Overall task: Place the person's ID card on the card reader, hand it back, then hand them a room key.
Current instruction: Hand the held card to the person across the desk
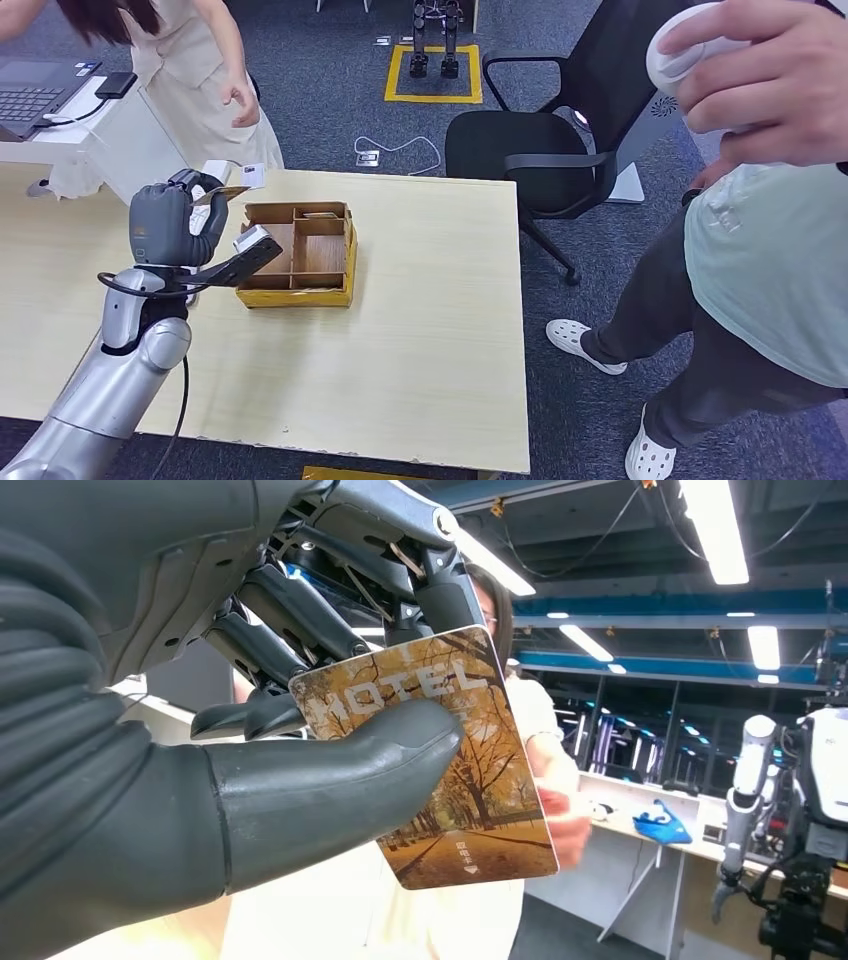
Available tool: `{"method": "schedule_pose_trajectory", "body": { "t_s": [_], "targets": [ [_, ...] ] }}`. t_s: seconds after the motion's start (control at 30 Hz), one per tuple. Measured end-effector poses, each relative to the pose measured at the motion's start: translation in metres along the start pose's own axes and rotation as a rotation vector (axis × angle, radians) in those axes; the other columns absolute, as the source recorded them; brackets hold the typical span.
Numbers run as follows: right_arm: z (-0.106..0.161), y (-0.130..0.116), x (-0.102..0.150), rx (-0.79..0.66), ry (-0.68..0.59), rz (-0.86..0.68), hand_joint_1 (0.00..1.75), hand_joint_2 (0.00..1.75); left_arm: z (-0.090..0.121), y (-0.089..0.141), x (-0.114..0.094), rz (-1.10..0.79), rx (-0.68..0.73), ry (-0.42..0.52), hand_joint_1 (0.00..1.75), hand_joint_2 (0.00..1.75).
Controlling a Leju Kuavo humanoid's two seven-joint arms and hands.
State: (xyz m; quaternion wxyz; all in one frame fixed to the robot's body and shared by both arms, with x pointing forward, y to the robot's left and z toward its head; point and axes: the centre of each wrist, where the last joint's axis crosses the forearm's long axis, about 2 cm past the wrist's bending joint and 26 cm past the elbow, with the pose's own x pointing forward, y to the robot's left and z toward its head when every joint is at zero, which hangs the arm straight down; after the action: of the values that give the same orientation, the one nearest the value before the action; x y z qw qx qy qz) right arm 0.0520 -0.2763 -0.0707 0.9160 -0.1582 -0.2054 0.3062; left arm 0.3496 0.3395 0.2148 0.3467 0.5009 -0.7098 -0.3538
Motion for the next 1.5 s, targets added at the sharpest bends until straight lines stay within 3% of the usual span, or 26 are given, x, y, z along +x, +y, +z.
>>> {"method": "schedule_pose_trajectory", "body": {
  "t_s": [0.57, 0.8, 1.17, 1.5],
  "targets": [
    [0.001, 0.002, 0.001, -0.001, 0.002, 0.007, 0.0, 1.75, -0.007, 0.0, 0.004, -0.073, -0.038, 0.073, 1.75, 1.75],
    [-0.002, -0.001, 0.006, -0.002, -0.017, 0.019, 0.0, 1.75, -0.032, 0.001, -0.003, -0.209, 0.037, 0.157, 1.75, 1.75],
    [-0.005, -0.001, 0.007, 0.006, -0.029, 0.026, 0.0, 1.75, -0.065, 0.006, -0.013, -0.267, 0.111, 0.142, 1.75, 1.75],
    [-0.006, 0.0, 0.006, 0.013, -0.034, 0.027, 0.0, 1.75, -0.067, -0.002, -0.014, -0.274, 0.142, 0.131, 1.75, 1.75]
  ]
}}
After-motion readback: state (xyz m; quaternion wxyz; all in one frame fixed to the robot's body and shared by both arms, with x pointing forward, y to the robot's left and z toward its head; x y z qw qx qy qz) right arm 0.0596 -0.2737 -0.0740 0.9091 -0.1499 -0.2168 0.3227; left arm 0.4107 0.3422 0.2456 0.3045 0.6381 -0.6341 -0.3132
